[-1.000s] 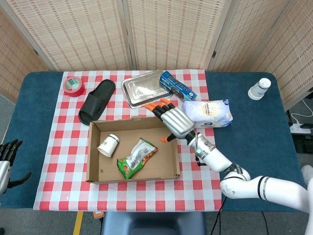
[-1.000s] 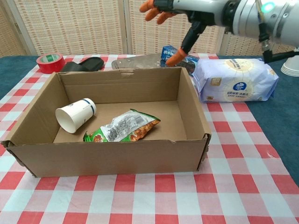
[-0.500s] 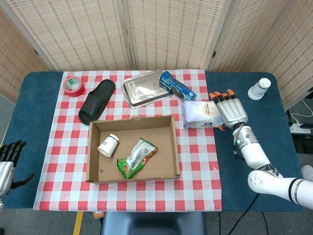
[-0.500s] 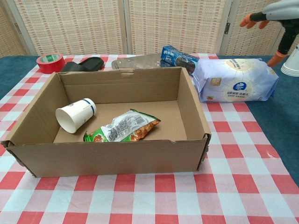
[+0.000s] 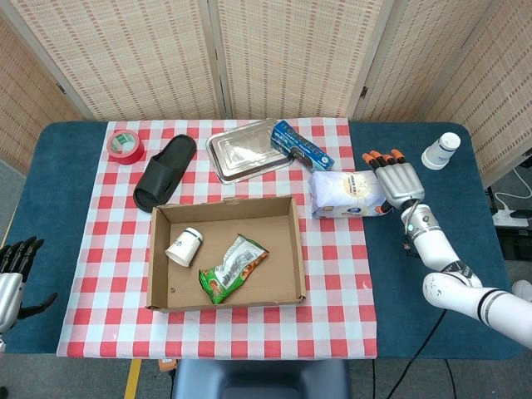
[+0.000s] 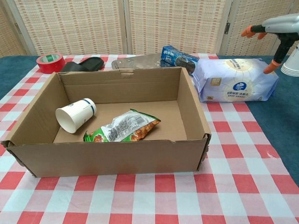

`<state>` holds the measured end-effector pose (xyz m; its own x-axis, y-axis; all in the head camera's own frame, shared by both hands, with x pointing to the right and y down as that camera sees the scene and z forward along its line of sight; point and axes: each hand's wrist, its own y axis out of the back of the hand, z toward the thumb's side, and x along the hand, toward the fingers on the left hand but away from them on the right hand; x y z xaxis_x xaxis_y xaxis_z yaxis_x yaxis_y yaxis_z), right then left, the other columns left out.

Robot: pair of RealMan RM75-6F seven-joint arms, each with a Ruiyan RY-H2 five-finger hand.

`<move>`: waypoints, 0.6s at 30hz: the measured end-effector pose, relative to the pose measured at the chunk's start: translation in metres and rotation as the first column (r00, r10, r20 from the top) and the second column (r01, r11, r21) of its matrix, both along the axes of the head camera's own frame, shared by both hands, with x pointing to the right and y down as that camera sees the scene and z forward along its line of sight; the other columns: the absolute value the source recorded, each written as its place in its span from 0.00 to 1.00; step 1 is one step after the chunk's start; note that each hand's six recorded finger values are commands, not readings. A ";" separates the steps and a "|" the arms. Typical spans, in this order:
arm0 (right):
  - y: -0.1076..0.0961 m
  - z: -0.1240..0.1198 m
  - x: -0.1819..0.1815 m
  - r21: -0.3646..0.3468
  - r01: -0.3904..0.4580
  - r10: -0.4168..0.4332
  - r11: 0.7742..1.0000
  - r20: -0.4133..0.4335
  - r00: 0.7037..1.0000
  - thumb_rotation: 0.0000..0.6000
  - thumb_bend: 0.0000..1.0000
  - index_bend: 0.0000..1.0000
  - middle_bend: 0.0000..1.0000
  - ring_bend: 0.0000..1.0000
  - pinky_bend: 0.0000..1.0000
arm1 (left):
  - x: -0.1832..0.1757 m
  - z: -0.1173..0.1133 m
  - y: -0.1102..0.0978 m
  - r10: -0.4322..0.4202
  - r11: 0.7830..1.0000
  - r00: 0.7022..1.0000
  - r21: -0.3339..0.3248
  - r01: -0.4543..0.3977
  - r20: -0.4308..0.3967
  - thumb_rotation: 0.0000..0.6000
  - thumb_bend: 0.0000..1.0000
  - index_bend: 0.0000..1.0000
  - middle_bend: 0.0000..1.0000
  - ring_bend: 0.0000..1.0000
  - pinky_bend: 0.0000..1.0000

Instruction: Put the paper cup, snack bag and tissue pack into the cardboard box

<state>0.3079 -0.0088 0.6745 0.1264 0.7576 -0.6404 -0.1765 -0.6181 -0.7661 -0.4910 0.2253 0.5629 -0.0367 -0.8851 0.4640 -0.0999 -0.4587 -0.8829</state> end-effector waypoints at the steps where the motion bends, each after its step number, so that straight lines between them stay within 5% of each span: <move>1: 0.000 0.004 -0.003 -0.002 0.008 -0.008 1.000 0.006 1.000 1.00 0.00 0.00 0.00 0.00 0.00 | 0.000 0.000 0.000 0.002 1.000 1.000 0.002 -0.002 0.000 1.00 0.21 0.00 0.00 0.00 0.00; 18: -0.004 0.049 -0.014 -0.082 -0.001 0.002 0.997 0.015 1.000 1.00 0.00 0.00 0.00 0.00 0.00 | 0.000 0.000 -0.002 0.005 1.000 1.000 0.014 -0.005 -0.007 1.00 0.21 0.00 0.00 0.00 0.00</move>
<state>0.2942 -0.0132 0.7239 0.1356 0.7025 -0.6986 -0.1644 -0.6794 -0.7151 -0.4911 0.2236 0.5627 -0.0294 -0.8916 0.4519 -0.1040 -0.4469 -0.8885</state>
